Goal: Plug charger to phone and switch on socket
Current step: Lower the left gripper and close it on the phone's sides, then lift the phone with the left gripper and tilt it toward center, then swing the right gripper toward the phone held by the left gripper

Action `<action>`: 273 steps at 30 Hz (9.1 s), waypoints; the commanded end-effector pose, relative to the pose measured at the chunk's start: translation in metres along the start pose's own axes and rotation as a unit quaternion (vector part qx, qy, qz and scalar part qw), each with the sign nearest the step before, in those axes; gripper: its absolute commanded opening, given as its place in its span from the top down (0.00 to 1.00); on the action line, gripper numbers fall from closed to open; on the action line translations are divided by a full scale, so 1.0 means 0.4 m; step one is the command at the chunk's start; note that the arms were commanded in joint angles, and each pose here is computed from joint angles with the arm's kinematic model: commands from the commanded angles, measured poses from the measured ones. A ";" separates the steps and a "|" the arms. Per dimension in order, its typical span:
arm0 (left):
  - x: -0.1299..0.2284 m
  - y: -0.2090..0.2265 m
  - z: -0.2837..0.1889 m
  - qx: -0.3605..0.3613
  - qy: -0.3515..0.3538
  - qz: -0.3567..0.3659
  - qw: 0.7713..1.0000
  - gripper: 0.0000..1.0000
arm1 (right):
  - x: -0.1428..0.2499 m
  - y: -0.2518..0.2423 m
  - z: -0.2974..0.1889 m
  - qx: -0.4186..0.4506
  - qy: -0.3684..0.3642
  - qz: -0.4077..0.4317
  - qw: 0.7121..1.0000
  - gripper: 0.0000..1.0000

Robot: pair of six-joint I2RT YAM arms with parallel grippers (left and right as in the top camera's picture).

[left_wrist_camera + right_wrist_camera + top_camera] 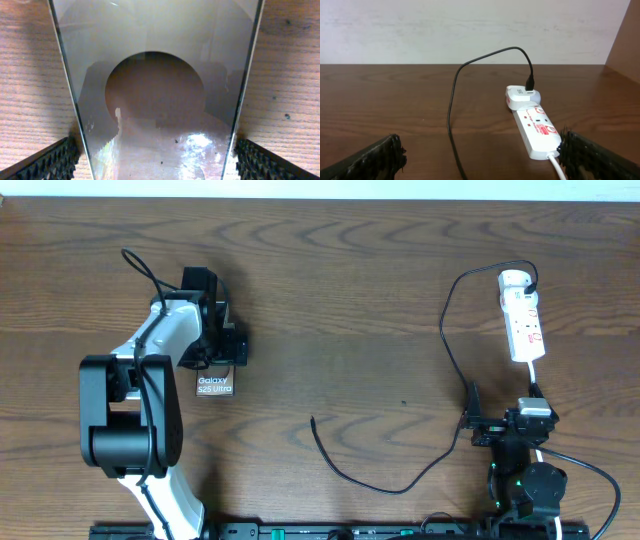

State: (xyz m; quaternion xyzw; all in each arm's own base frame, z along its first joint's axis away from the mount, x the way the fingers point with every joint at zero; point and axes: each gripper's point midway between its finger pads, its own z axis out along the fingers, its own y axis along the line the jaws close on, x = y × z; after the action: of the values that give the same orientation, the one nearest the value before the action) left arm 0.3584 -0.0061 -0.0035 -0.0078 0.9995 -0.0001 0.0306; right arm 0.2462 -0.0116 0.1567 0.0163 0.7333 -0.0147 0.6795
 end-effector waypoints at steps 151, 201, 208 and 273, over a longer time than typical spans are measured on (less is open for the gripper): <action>-0.065 -0.211 -0.426 0.286 -0.156 -0.095 0.941 0.93 | 0.002 -0.003 0.000 0.002 0.001 0.004 1.000 0.01; -0.062 -0.168 -0.546 0.503 -0.014 -0.348 0.791 0.93 | 0.001 -0.003 0.000 0.002 0.000 0.004 1.000 0.01; -0.062 -0.168 -0.545 0.502 -0.015 -0.348 0.791 0.93 | -0.001 0.011 -0.001 -0.013 -0.002 0.004 1.000 0.01; -0.073 -0.181 -0.416 0.319 -0.040 -0.470 0.822 0.93 | -0.073 0.994 0.185 -0.515 0.311 0.306 0.738 0.29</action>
State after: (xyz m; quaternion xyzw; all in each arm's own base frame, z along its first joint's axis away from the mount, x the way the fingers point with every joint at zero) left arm 0.3742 -0.0716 0.1497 -0.4745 0.8179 -0.3208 0.0541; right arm 0.3461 0.3716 0.1788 -0.0924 0.7577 0.5801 0.2843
